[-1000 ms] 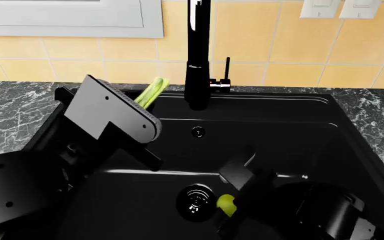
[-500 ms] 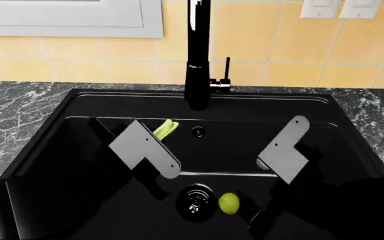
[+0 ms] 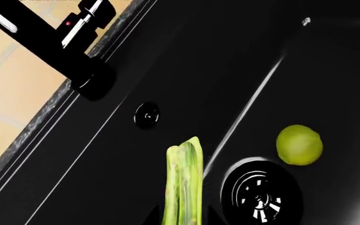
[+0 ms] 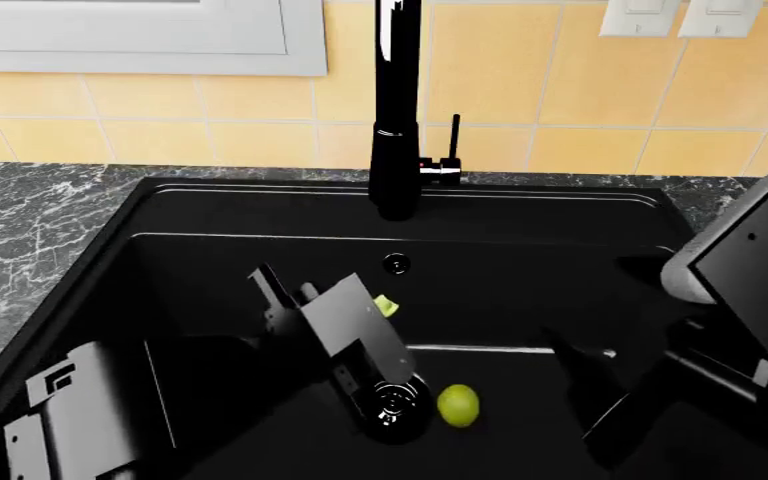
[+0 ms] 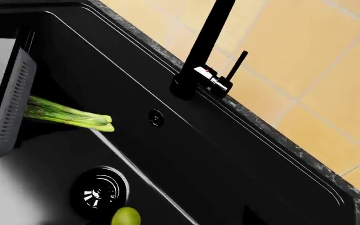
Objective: Pick up the fruits and vegetables and place them in the sink. Turn on the sink faucet to wash them. Then turn the sink off and put them in the tray.
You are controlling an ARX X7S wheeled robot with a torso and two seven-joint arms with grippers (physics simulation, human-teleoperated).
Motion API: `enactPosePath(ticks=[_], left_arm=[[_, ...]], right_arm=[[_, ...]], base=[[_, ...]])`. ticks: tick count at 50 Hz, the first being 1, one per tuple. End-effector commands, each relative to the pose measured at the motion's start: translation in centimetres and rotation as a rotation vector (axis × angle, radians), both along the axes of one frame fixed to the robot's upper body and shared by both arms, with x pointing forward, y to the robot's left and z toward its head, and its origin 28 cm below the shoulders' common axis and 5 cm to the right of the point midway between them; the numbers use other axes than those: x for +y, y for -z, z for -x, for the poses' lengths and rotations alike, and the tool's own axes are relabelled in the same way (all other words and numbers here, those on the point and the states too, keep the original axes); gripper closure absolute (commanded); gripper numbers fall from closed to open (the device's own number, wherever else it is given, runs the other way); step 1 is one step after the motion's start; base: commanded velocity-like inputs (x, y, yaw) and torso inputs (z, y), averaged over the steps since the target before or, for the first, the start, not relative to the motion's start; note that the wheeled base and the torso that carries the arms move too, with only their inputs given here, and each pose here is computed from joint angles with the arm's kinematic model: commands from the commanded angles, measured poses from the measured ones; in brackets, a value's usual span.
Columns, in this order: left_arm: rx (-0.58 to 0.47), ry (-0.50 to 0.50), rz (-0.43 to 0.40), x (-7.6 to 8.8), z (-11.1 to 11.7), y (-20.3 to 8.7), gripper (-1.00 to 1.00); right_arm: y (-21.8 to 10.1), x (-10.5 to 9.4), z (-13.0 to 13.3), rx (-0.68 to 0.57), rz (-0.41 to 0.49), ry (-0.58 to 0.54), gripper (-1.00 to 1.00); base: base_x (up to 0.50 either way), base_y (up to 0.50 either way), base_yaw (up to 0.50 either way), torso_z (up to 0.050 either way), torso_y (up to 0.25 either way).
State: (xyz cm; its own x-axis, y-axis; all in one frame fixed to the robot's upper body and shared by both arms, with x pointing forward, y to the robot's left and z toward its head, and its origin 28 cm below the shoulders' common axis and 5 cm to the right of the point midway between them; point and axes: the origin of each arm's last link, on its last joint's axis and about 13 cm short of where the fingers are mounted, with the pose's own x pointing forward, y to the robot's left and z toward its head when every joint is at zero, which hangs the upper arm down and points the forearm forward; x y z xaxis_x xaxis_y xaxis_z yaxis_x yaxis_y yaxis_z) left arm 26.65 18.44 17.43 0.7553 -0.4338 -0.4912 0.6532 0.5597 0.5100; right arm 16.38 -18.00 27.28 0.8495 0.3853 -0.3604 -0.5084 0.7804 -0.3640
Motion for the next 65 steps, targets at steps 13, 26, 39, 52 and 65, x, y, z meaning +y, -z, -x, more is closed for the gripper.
enactPosePath(ticks=[13, 26, 39, 52, 65], left_arm=[[0.076, 0.01, 0.03, -1.0, -1.4, 1.6, 1.0], [0.229, 0.088, -0.075, -2.0, -3.0, 2.9, 1.0], [0.295, 0.027, -0.121, -2.0, -4.7, 4.7, 1.0], [0.361, 0.031, -0.189, -1.9, -5.7, 7.7, 1.0], [0.42, 0.04, -0.188, -2.5, -6.6, 9.9, 1.0]], right_arm=[[-0.4, -0.4, 0.4, -0.061, -0.014, 0.034, -1.0], [-0.5, -0.5, 0.3, -0.06, -0.007, 0.04, -1.0], [-0.5, -0.6, 0.2, -0.07, -0.007, 0.045, -1.0], [-0.3, -0.3, -0.3, -0.073, -0.014, 0.042, -1.0], [-0.5, -0.2, -0.4, -0.076, -0.015, 0.041, -1.0]], base=[[0.0, 0.0, 0.0, 0.0, 0.0], [0.0, 0.0, 0.0, 0.0, 0.0], [0.0, 0.0, 0.0, 0.0, 0.001], [0.0, 0.0, 0.0, 0.0, 0.0], [0.0, 0.0, 0.0, 0.0, 0.0]])
